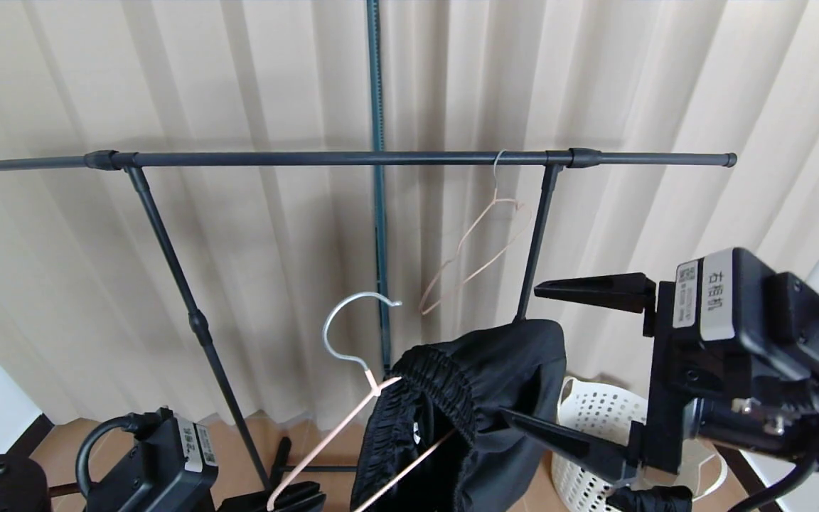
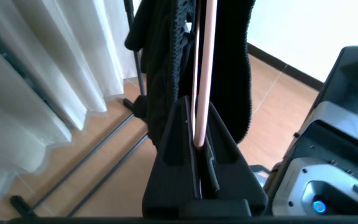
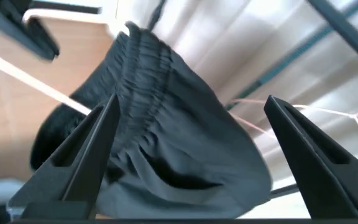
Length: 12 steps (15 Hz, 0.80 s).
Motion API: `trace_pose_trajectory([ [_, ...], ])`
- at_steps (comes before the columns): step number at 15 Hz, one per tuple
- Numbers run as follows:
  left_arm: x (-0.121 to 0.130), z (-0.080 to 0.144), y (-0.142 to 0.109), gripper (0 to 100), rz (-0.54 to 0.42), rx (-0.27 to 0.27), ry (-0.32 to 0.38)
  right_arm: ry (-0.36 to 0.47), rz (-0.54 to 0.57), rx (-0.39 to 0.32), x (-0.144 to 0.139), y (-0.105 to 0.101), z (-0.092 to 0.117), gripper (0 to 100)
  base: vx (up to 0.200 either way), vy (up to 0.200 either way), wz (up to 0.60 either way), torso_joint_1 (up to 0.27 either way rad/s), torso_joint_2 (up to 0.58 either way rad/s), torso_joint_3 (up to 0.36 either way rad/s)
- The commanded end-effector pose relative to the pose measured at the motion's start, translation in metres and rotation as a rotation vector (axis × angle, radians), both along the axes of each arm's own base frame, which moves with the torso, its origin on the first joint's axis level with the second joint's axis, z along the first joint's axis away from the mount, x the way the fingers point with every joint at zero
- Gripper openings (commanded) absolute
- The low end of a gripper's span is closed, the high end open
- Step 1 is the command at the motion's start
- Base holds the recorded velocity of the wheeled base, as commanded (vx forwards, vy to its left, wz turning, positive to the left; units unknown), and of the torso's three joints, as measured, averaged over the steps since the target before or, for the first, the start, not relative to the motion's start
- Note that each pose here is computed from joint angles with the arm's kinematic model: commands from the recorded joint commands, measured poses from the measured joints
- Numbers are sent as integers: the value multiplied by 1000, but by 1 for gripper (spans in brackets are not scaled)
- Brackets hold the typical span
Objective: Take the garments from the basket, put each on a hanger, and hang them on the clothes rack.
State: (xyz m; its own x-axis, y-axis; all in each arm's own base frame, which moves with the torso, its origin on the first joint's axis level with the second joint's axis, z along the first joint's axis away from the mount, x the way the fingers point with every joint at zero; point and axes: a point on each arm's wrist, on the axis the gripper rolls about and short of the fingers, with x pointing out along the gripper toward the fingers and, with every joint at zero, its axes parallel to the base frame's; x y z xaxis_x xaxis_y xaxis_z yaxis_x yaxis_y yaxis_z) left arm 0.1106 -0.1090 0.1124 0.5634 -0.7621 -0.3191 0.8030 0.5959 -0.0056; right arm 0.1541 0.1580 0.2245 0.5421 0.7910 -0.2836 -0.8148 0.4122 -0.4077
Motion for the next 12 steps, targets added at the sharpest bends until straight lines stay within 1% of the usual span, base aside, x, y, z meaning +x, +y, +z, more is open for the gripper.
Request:
trace_pose_trajectory([
  [1,-2,-1,1,0,-8,5,-7,9,38,-55,30,-13,25,100,0,0,0,0,0,0],
  [2,-3,0,1,0,-12,1,-10,26,86,-87,39,-11,27,100,0,0,0,0,0,0],
  [3,-4,0,1,0,-18,0,-11,40,153,-103,50,-5,31,100,0,0,0,0,0,0],
  [4,-5,0,0,0,-26,1,-10,52,203,-141,61,0,30,100,0,0,0,0,0,0],
  [5,-6,0,0,0,-31,2,-9,37,240,-211,74,5,29,100,0,0,0,0,0,0],
  [7,-7,-1,-1,0,-43,6,-11,28,295,-290,90,10,28,100,0,0,0,0,0,0],
  [8,-8,-2,0,0,-49,16,-15,46,368,-339,97,12,28,100,0,0,0,0,0,0],
  [9,-9,-2,0,0,-54,22,-21,54,411,-364,102,11,28,100,0,0,0,0,0,0],
  [10,-9,-3,0,0,-56,27,-26,124,476,-397,107,9,29,100,0,0,0,0,0,0],
  [11,-10,-3,1,0,-57,28,-27,148,483,-405,108,10,29,100,0,0,0,0,0,0],
  [12,-11,-3,0,0,-69,31,-29,179,502,-417,111,17,23,100,0,0,0,0,0,0],
])
